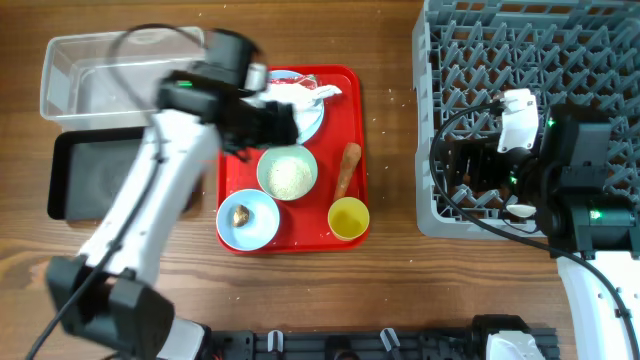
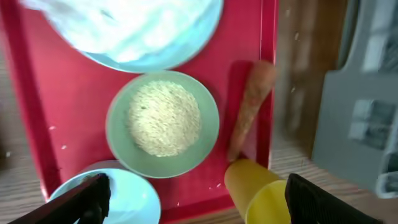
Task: Sort waste into correct bins and load items into the dishwasher rack
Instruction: 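Raise the left arm and move it over the red tray, then grasp the rim of the light-blue rice bowl with the left gripper, then carry the rice bowl left and tip rice onto the black tray, then return the emptied bowl to the red tray with the left gripper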
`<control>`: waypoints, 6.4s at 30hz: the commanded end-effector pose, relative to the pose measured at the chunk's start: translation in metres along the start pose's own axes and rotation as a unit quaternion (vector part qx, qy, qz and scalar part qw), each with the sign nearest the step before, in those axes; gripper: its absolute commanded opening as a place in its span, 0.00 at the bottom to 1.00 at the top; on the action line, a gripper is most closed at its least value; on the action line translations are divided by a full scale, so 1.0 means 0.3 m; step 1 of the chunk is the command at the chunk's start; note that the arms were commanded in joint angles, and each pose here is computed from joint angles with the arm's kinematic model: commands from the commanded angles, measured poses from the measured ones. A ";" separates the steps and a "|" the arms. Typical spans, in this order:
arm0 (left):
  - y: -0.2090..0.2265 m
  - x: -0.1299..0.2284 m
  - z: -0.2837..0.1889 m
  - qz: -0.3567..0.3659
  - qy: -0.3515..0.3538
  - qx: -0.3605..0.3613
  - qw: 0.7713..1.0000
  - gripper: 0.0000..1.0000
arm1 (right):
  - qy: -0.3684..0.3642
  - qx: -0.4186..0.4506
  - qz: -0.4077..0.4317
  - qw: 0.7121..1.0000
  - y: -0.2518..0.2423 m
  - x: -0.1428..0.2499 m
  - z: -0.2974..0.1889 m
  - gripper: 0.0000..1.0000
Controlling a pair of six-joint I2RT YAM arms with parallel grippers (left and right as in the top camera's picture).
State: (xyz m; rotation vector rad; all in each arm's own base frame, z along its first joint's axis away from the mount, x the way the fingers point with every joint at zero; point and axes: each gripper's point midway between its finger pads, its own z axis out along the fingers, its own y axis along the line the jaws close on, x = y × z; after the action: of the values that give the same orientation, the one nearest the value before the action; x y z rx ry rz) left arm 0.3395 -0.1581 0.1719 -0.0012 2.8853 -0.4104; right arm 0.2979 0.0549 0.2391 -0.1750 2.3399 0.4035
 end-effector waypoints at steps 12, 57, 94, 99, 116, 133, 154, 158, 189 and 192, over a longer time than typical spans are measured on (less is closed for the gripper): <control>-0.063 0.076 0.394 0.090 0.076 -0.106 0.987 0.49 | 0.011 0.011 0.002 1.000 -0.010 0.007 -0.013 0.82; -0.074 0.109 0.519 0.121 0.042 -0.107 0.986 0.04 | 0.043 0.025 0.013 0.999 -0.046 0.036 0.037 0.78; 0.683 -0.134 -0.301 -0.200 -0.098 0.230 0.947 0.04 | 0.032 0.025 0.011 0.999 -0.046 0.017 0.039 0.79; 0.815 -0.081 -0.287 -0.249 -0.129 0.296 0.913 0.04 | 0.034 0.025 0.012 0.999 -0.046 0.020 0.039 0.78; 0.997 -0.045 -0.346 -0.330 -0.238 0.435 0.803 0.04 | 0.033 0.025 0.011 0.999 -0.046 0.018 0.039 0.79; 1.047 -0.051 -0.474 -0.389 -0.275 0.507 0.718 0.04 | 0.042 0.025 0.014 0.999 -0.045 0.033 0.038 0.78; 0.919 -0.068 -0.526 -0.328 -0.278 0.486 0.761 0.04 | 0.043 0.025 0.015 0.999 -0.045 0.035 0.037 0.78; 0.780 -0.080 -0.524 -0.248 -0.240 0.399 0.850 0.04 | 0.041 0.025 0.014 0.999 -0.045 0.031 0.038 0.78; -0.143 0.121 0.423 0.130 0.062 -0.117 0.983 0.04 | 0.045 0.025 0.015 0.999 -0.047 0.037 0.041 0.78; -0.146 0.123 0.424 0.133 0.061 -0.120 0.982 0.23 | 0.045 0.025 0.015 0.999 -0.047 0.037 0.041 0.78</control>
State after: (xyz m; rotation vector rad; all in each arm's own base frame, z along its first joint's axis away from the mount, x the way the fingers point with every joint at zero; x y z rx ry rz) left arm 0.3268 -0.2365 0.0553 0.3992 2.9945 -0.0458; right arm 0.2967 0.0479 0.2135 -0.1375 2.4539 0.3712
